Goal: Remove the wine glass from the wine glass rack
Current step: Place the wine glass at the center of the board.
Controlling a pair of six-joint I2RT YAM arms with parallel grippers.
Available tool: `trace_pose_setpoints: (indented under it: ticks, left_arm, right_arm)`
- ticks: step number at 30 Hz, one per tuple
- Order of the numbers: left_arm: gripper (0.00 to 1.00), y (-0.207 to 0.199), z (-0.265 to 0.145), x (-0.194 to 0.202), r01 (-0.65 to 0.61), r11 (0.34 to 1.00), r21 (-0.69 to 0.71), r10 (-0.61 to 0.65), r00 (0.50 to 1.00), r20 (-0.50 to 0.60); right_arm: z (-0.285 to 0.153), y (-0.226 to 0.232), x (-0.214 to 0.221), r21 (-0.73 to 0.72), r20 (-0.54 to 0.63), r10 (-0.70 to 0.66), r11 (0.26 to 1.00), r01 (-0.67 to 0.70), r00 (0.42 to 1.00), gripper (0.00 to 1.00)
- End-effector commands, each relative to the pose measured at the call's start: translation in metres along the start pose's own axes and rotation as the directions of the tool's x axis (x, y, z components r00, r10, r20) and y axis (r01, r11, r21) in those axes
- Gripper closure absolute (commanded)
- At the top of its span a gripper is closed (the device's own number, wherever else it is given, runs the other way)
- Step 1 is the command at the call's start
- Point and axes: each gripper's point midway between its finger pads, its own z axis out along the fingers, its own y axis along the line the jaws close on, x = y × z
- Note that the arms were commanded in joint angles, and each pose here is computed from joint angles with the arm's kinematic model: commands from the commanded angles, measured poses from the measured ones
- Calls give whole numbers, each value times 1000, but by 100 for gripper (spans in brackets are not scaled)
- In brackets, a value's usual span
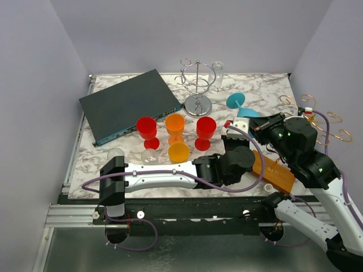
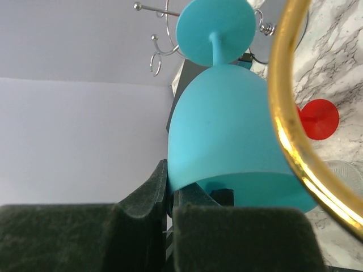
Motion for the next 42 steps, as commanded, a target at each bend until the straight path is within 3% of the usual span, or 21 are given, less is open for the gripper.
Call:
trace_pose_setpoints:
  ticks: [1, 3, 7, 11, 16, 29, 42]
  left_arm:
    - [95, 0, 9, -5, 27, 999, -21, -27, 1000, 12]
    - [100, 0, 11, -7, 37, 999, -25, -36, 999, 17]
    - [100, 1, 14, -13, 56, 997, -45, -55, 998, 31]
    - [100, 9, 19, -19, 81, 994, -74, -78, 996, 48]
    - [100, 17, 20, -25, 116, 990, -77, -111, 992, 57]
    - [100, 32, 35, -39, 136, 989, -59, -133, 989, 57]
    - [100, 64, 52, -68, 146, 988, -57, -146, 989, 11]
  right_arm:
    - [2, -39, 17, 157, -58, 65, 986, -56, 996, 99]
    - [3, -40, 18, 160, -62, 62, 986, -51, 996, 100]
    - [3, -40, 18, 157, -64, 56, 987, -46, 996, 99]
    - [2, -40, 18, 161, -65, 49, 986, -38, 997, 86]
    - [1, -41, 18, 156, -66, 45, 987, -34, 997, 61]
    - [-7, -20, 17, 46, -85, -24, 999, 28, 996, 22]
    - [-20, -2, 15, -116, -71, -106, 988, 97, 992, 12]
